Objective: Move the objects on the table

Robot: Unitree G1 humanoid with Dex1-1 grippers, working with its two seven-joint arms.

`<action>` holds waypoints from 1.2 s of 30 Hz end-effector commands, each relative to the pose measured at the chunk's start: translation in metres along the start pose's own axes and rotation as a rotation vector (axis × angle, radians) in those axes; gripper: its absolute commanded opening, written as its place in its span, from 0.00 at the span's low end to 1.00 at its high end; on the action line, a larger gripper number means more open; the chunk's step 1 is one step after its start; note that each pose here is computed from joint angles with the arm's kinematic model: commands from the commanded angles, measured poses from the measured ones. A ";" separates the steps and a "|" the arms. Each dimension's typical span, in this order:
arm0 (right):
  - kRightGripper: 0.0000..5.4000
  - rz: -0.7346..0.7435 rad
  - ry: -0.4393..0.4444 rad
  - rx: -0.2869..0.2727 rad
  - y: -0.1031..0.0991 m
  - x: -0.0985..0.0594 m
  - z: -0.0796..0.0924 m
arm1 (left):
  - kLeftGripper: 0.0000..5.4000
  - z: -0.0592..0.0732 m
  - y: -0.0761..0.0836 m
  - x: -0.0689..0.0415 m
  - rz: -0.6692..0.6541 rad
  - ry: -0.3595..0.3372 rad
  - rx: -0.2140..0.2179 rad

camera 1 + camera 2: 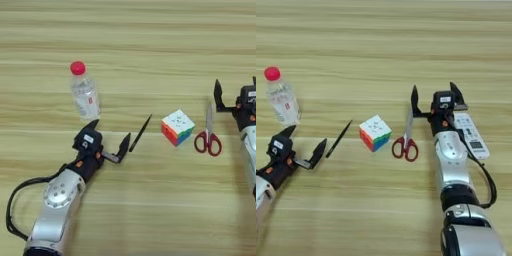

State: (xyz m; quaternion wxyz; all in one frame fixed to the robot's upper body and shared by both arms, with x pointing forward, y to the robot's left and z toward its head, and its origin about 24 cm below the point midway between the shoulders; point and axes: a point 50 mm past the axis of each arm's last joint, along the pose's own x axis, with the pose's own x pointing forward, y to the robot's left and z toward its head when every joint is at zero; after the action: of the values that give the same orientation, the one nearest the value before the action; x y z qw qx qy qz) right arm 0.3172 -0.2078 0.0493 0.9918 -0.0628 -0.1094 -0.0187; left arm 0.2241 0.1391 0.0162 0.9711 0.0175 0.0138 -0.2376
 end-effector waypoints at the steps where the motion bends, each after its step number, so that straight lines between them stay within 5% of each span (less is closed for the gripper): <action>1: 0.99 0.007 0.000 -0.004 0.001 0.003 0.001 | 1.00 0.008 -0.012 0.008 -0.087 -0.019 0.018; 16: 0.99 0.016 0.008 0.000 0.006 0.003 0.000 | 1.00 0.012 -0.047 0.030 -0.290 -0.015 0.048; 36: 0.99 0.017 0.004 0.003 0.008 0.003 0.001 | 1.00 -0.006 -0.049 0.047 -0.329 0.044 0.066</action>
State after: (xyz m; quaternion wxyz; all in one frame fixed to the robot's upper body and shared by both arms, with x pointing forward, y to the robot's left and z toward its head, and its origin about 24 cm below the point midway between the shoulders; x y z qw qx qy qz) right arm 0.3178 -0.2028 0.0465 0.9925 -0.0633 -0.1036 -0.0112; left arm 0.2401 0.0783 0.0062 0.9224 0.0389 0.0347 -0.3826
